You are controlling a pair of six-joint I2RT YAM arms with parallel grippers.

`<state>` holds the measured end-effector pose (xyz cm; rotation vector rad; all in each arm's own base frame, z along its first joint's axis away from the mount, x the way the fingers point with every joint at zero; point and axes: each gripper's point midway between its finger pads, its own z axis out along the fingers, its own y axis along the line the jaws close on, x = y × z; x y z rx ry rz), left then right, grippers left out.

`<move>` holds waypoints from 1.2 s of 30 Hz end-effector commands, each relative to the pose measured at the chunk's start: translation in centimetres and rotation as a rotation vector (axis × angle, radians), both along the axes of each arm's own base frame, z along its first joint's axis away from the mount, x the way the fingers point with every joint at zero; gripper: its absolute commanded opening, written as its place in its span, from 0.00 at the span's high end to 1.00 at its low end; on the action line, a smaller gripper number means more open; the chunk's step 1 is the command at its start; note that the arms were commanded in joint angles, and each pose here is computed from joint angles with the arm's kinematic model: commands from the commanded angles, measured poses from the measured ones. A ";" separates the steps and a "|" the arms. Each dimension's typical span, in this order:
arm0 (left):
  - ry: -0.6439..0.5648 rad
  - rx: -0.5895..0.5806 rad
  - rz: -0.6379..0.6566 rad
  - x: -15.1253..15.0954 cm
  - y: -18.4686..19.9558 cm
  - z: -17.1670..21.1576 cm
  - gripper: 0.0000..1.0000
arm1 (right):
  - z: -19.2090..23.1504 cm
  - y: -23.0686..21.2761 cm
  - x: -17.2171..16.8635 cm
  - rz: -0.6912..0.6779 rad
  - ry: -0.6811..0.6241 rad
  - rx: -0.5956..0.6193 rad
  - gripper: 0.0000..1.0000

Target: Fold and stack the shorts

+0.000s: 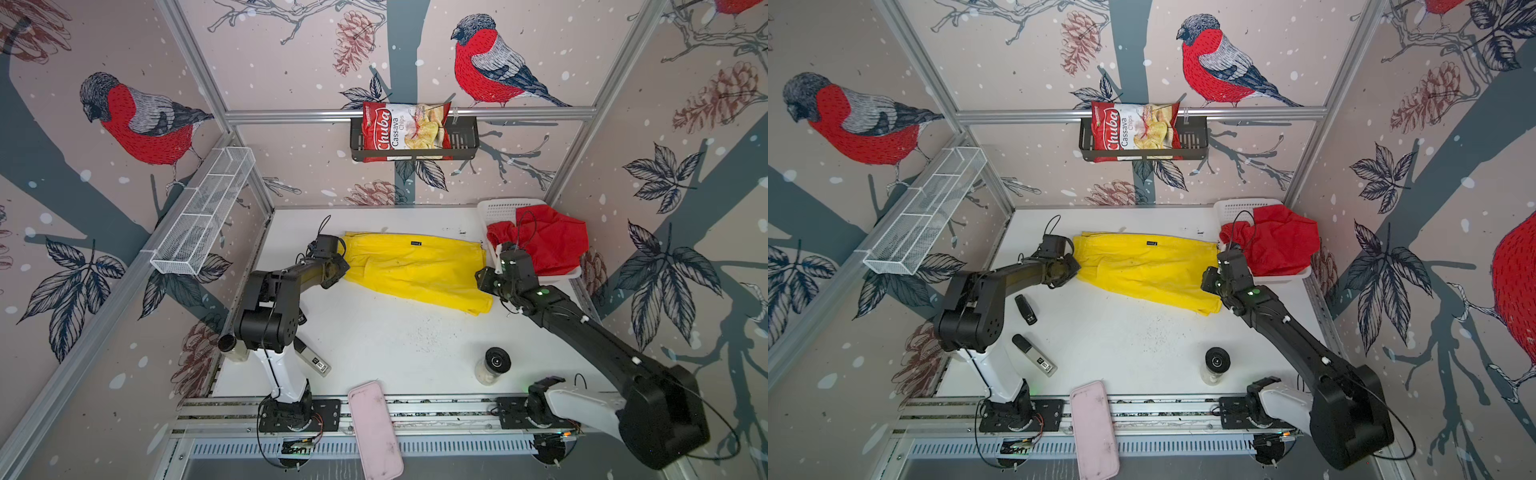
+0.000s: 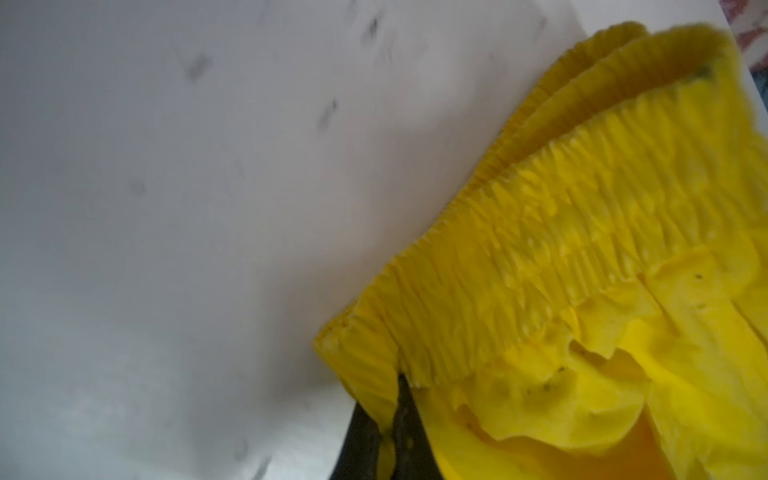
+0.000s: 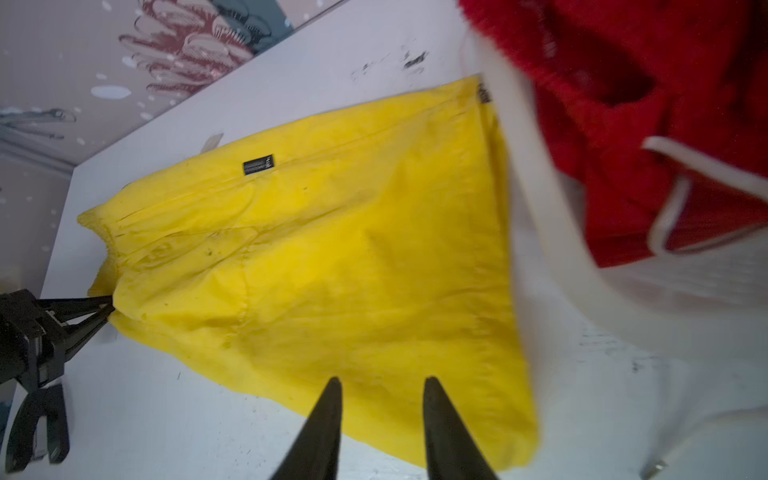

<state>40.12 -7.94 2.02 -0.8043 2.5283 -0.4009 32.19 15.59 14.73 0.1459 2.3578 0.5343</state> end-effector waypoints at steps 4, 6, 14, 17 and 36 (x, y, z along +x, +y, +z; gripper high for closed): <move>0.185 -0.173 -0.149 -10.5 -4.0 0.5 0.83 | 2.2 11.3 1.3 0.236 -0.102 0.018 0.55; 0.150 -0.146 -0.158 -11.2 -3.3 2.4 0.65 | 1.4 14.4 1.6 0.274 -0.085 -0.032 0.45; -0.032 0.000 -0.016 -11.5 3.5 8.3 0.39 | -1.5 28.0 3.3 0.472 -0.034 -0.133 0.52; -0.128 -0.007 -0.008 -10.9 4.7 9.3 0.42 | -3.1 31.7 4.4 0.509 -0.012 -0.071 0.84; -0.109 -0.118 -0.106 -9.5 3.7 9.2 0.53 | -9.3 33.8 9.6 0.497 0.006 -0.163 0.92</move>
